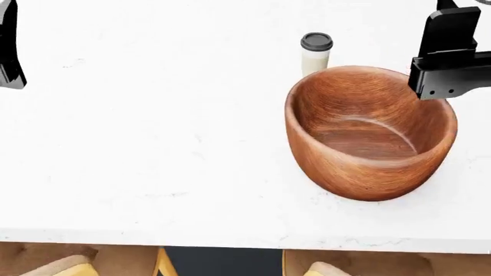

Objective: Place the cup inside the bowl on the dining table and move the bowl to any counter.

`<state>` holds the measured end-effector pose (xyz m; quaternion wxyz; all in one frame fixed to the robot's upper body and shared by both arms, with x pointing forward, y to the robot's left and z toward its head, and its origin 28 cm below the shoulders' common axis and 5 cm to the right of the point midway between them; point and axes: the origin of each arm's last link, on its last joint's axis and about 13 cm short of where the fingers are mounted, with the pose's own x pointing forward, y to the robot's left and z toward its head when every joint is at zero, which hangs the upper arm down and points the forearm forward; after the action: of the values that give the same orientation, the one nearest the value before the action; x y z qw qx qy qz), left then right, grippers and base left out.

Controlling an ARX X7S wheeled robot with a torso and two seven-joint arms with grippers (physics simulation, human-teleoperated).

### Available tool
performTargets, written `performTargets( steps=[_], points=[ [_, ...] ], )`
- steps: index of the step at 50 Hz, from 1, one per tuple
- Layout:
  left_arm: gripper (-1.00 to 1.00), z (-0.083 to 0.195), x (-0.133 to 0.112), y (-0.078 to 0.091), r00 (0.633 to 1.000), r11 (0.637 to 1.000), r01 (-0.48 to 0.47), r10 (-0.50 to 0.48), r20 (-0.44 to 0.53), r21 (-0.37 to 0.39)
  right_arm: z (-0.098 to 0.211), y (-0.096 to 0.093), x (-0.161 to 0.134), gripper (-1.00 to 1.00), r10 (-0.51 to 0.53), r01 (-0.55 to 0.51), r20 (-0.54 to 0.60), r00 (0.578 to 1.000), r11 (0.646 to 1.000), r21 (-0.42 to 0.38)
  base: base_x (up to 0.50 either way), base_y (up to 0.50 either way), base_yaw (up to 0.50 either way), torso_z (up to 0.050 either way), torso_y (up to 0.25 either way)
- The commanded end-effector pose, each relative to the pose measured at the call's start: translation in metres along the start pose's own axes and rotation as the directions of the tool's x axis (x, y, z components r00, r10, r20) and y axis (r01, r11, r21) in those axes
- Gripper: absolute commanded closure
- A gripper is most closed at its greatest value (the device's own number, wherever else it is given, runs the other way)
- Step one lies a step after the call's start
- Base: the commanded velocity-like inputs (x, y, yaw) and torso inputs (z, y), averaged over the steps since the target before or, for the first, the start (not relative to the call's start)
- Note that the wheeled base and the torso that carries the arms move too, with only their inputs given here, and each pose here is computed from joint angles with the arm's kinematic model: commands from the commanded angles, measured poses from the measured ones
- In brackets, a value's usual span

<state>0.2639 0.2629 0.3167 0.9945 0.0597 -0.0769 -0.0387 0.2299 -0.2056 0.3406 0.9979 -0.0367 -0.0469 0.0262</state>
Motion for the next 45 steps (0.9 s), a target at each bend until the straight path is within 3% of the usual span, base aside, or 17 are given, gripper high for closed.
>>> performTargets(
  steps=[1, 12, 38, 45],
  points=[
    [-1.00, 0.0004, -0.0007, -0.0016, 1.000, 1.000, 0.007, -0.007, 0.001, 0.001, 0.0004, -0.0013, -0.0015, -1.00, 0.000, 0.000, 0.014, 1.000, 1.000, 0.023, 0.50, 0.00, 0.00, 0.000, 0.000],
    [-1.00, 0.0010, -0.0008, -0.0019, 1.000, 1.000, 0.009, -0.009, -0.001, 0.002, -0.0016, -0.0011, -0.0011, -1.00, 0.006, -0.006, 0.004, 1.000, 0.999, 0.036, 0.46, -0.07, 0.00, 0.000, 0.002],
    [-1.00, -0.0056, -0.0005, -0.0017, 0.999, 1.000, 0.015, -0.015, -0.028, -0.004, -0.0054, 0.0006, 0.0014, -1.00, 0.017, -0.016, -0.024, 1.000, 0.999, 0.042, 0.01, -0.04, 0.00, 0.000, 0.000],
    [-1.00, -0.0063, -0.0002, -0.0036, 0.999, 1.000, 0.017, -0.017, -0.031, -0.004, -0.0058, 0.0005, 0.0005, -1.00, 0.016, -0.015, -0.027, 0.999, 0.999, 0.032, -0.01, -0.30, 0.00, 0.000, 0.000]
  ],
)
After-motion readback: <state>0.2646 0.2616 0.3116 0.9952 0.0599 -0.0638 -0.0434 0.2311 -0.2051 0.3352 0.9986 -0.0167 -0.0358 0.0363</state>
